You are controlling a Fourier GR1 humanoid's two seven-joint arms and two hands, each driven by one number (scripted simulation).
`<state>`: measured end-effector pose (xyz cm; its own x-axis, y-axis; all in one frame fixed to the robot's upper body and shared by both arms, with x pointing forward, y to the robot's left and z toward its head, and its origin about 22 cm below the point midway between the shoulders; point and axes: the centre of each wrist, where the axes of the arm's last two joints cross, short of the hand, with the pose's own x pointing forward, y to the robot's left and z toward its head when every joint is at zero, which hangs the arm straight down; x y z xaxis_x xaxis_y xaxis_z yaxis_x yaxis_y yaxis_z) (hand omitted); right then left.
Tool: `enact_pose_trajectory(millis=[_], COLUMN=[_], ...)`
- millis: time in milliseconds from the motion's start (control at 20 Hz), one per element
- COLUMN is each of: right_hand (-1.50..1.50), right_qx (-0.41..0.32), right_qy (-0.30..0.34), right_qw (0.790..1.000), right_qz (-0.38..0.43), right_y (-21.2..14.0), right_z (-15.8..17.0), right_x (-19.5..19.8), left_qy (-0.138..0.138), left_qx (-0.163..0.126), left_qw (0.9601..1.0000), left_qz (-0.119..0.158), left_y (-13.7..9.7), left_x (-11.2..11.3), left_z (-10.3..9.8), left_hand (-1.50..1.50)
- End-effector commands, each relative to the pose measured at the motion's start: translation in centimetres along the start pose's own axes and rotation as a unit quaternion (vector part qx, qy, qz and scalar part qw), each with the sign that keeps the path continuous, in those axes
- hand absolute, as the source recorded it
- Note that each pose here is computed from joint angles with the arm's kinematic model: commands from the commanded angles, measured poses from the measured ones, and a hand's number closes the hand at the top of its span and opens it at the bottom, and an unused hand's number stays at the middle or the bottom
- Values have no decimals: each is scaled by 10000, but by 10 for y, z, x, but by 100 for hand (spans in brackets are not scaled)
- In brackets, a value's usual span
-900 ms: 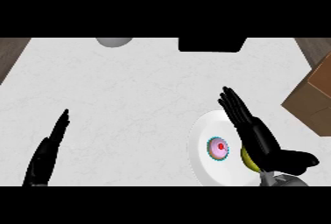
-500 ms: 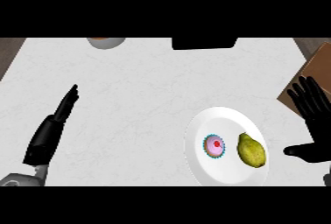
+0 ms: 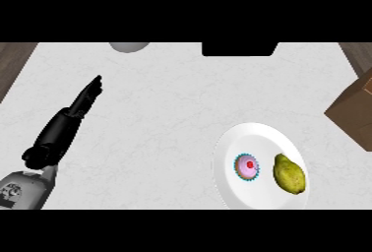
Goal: Pick the pear from the plate and place it in the cardboard box
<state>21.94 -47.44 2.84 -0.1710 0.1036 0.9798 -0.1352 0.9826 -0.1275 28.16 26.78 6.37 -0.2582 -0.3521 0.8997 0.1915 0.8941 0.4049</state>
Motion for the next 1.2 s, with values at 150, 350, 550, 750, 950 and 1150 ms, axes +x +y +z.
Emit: enact_pose_trajectory(millis=[150,350,550,750,950,1150], right_hand=[-150,-150,-150,-150,-150,-150], right_qx=[1088,2188,2826,3000,3174,3326], right_qy=[232,404,654,798,1055,1348], right_qw=[9873,9574,9302,9113,8964,8861], right_qz=[1133,1839,2250,2705,2907,2932], right_y=[-37,-12,-11,19,38,62], right_z=[-6,-43,-61,-69,-77,-85], right_x=[21,44,69,80,77,93], left_qy=[-1,0,-26,81,4,23], left_qx=[-154,-207,-145,-166,-107,-96], left_qw=[9999,9998,9999,9998,9999,10000], left_qz=[57,34,31,22,47,11], left_y=[4,-7,6,4,30,-1], left_x=[3,3,-8,-2,9,5], left_z=[1,-12,-10,-4,-13,-2], left_hand=[0,0,0,0,0,0])
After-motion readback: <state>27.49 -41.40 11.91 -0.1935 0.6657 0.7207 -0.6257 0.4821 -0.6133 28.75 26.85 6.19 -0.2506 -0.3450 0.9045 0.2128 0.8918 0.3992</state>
